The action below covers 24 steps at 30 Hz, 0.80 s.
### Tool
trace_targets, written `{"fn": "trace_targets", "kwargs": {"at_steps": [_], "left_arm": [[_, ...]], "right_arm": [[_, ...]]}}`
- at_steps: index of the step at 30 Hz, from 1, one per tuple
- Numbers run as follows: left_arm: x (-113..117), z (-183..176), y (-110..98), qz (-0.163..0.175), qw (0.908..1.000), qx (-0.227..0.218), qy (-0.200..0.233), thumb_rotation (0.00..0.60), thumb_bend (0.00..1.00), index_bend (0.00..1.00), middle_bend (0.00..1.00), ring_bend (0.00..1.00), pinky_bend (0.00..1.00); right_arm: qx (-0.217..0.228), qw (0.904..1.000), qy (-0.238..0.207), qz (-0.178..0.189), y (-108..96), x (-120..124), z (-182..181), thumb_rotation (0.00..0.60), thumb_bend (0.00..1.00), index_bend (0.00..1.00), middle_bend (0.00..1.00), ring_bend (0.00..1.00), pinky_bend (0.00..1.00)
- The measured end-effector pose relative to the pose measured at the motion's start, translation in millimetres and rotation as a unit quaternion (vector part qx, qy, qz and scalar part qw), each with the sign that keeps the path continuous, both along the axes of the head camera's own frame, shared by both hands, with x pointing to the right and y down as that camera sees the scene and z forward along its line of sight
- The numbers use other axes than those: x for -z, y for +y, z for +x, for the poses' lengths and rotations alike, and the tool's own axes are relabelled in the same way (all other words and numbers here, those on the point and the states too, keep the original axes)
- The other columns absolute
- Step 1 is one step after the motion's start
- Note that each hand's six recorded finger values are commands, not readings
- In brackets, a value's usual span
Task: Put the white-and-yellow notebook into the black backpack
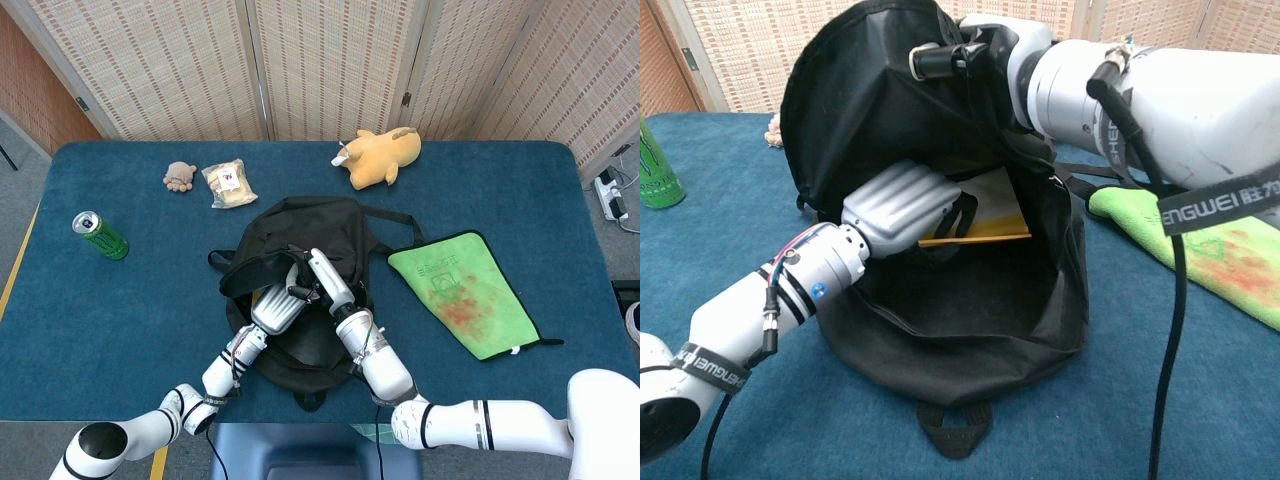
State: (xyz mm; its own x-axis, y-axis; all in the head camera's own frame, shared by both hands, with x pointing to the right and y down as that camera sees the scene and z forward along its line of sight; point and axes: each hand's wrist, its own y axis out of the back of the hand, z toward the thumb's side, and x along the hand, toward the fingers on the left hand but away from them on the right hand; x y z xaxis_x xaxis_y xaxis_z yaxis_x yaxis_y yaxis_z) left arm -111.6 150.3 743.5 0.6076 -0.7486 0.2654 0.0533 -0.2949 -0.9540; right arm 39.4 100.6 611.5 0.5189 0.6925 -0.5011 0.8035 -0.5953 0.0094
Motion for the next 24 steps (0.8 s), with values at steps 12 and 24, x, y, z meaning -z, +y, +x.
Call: {"fn": "trace_targets", "kwargs": {"at_steps": [12,24], "left_arm": [[-11,-12,-2,-0.044,0.9979,0.046,-0.012,0.6,0.16,0.35,0.41,0.41,0.4],[25,-10,21,-0.133,0.9901,0.043,0.014,0.599,0.02,0.2,0.24,0.26,0.29]], "right_arm": [[-0.001,1.0,0.006,0.002,-1,-3,4,0.6,1.0,0.6,0.26,0.19,0.19],[-0.009,0.9998,0.017,0.002,-7,-12,6,0.6,1.0,0.58,0.25,0.19,0.19]]}}
